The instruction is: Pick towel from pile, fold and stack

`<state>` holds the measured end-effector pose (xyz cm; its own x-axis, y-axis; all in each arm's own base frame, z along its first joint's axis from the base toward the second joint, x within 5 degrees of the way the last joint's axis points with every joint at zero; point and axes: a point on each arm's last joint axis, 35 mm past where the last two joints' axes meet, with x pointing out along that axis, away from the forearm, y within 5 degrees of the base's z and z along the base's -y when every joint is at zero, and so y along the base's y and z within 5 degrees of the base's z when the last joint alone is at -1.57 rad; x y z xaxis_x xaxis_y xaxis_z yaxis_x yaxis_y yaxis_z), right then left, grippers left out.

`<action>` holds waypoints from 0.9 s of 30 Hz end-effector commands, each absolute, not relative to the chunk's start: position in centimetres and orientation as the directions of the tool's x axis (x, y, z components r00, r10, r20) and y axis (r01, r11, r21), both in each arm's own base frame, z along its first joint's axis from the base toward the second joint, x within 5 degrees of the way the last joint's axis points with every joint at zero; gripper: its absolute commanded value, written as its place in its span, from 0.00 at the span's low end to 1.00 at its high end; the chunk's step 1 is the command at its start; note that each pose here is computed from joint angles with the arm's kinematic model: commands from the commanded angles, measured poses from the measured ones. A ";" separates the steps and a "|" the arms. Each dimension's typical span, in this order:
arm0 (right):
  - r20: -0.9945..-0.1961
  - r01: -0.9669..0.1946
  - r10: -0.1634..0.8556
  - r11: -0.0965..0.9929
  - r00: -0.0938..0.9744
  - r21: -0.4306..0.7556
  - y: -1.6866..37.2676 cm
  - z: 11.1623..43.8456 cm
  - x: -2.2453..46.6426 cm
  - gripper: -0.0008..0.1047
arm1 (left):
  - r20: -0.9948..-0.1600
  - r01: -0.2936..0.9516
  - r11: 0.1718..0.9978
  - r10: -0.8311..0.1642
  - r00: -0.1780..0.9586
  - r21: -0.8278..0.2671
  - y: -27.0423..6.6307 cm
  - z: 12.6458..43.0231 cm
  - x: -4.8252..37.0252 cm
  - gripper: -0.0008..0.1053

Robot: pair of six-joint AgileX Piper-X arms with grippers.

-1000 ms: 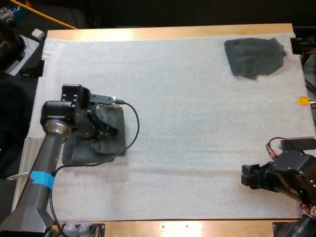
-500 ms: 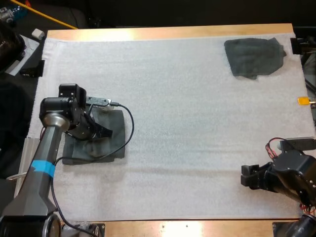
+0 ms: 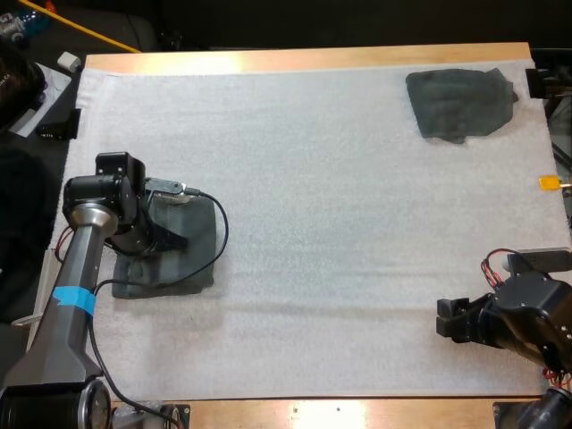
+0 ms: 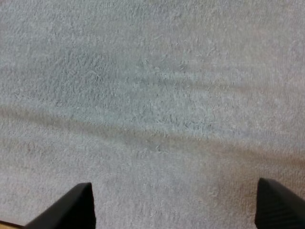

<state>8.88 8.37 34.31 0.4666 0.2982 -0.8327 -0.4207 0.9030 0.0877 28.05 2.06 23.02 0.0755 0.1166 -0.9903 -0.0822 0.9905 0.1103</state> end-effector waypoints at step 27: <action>-0.834 -0.433 0.316 0.895 0.453 0.104 8.3 34.5 8.7 0.64 | -0.994 -0.109 0.994 -0.002 0.112 -0.014 1.4 23.7 28.2 0.57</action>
